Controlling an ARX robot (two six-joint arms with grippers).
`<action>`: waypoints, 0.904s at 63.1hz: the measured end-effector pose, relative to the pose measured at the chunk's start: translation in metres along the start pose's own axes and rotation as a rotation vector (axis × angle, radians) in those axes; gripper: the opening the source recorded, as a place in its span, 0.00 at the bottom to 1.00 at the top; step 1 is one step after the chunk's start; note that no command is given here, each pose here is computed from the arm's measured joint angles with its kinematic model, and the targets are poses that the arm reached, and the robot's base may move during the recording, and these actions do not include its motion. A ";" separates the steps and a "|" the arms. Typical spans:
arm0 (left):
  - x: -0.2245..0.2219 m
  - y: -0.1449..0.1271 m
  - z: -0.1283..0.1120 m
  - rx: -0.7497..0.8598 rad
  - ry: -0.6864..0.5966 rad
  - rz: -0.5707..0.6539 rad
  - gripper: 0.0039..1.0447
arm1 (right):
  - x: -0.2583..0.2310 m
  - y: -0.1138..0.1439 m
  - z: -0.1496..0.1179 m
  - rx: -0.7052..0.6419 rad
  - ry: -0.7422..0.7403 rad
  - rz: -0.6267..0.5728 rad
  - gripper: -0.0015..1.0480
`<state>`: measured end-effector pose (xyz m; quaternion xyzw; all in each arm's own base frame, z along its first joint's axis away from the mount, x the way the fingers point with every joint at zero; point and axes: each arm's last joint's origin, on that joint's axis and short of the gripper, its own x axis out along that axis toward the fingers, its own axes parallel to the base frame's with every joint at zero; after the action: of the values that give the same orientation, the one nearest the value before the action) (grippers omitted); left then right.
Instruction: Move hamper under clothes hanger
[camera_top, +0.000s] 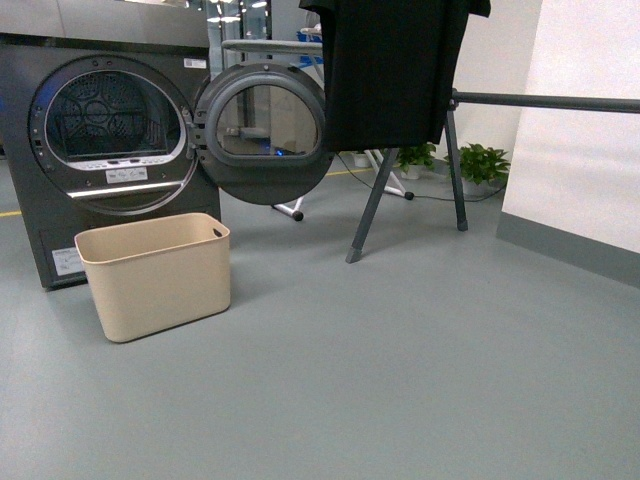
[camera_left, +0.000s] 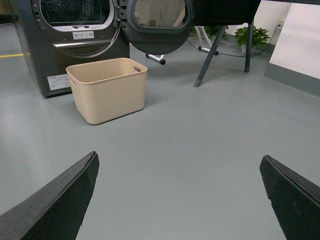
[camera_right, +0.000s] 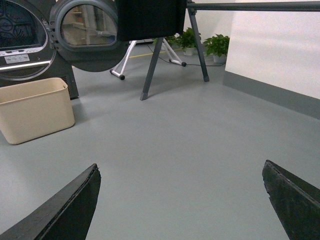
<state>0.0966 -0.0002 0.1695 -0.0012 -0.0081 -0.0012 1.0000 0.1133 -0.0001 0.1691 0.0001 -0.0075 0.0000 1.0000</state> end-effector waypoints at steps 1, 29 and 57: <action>0.000 0.000 0.000 0.000 0.000 0.000 0.94 | 0.000 0.000 0.000 0.000 0.000 0.000 0.92; 0.000 0.000 0.000 0.000 0.000 0.000 0.94 | 0.000 0.000 0.000 0.000 0.000 0.000 0.92; 0.000 0.000 0.000 0.000 0.000 0.000 0.94 | 0.000 0.000 0.000 0.000 0.000 0.000 0.92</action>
<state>0.0966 -0.0002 0.1695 -0.0012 -0.0081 -0.0012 1.0000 0.1133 -0.0001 0.1691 0.0001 -0.0075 0.0000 1.0000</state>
